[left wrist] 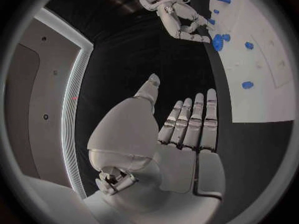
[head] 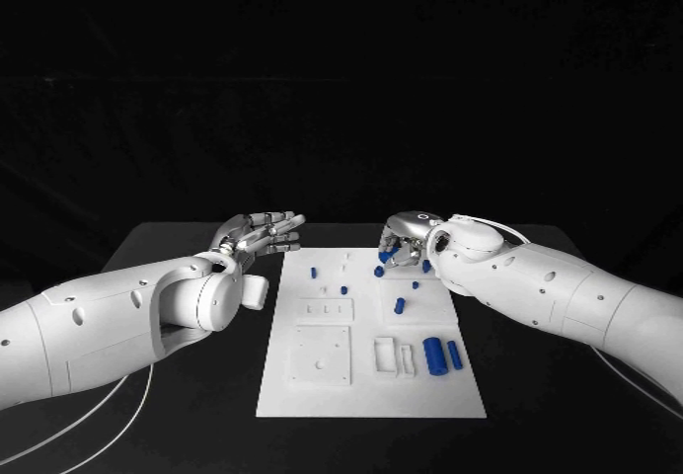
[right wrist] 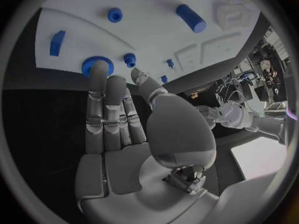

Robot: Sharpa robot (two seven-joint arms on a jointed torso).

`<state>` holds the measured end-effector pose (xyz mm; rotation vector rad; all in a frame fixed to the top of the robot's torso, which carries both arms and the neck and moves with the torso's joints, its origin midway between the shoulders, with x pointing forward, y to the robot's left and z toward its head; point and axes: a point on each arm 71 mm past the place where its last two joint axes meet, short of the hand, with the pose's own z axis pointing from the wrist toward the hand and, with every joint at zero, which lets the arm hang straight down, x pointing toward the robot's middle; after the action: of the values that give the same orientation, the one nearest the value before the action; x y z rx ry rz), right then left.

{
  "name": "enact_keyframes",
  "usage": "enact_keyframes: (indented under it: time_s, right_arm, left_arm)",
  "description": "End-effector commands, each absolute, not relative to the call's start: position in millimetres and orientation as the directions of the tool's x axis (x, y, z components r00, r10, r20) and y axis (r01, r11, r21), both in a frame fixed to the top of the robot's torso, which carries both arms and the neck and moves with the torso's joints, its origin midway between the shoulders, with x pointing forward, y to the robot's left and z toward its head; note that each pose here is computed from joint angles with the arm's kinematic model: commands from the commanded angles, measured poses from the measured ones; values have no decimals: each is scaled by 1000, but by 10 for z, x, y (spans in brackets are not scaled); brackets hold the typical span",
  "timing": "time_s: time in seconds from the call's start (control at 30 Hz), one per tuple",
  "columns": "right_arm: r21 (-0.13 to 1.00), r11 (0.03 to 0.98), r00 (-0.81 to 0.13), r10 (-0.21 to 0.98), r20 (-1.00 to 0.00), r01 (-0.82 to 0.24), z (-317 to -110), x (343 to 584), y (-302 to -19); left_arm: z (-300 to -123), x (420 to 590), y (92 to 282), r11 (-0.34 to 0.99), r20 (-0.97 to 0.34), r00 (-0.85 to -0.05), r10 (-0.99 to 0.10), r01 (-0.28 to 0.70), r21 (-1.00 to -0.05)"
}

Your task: Assemble the parts on the task board

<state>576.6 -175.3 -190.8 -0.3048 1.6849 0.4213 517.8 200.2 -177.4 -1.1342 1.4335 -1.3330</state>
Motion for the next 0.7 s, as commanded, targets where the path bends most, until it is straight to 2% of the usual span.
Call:
enact_keyframes:
  time_s: [0.03, 0.7]
  right_arm:
    - [87, 894, -189, 3, -982, -439, -1936, 5750, -1728]
    - [89, 890, -204, -5, -979, -448, -1967, 5731, -1662]
  left_arm:
    - [-1732, 5170, 1970, 8, 6, -244, -970, -57, -998]
    - [-1663, 5175, 1968, 5, 6, -248, -969, -47, -999]
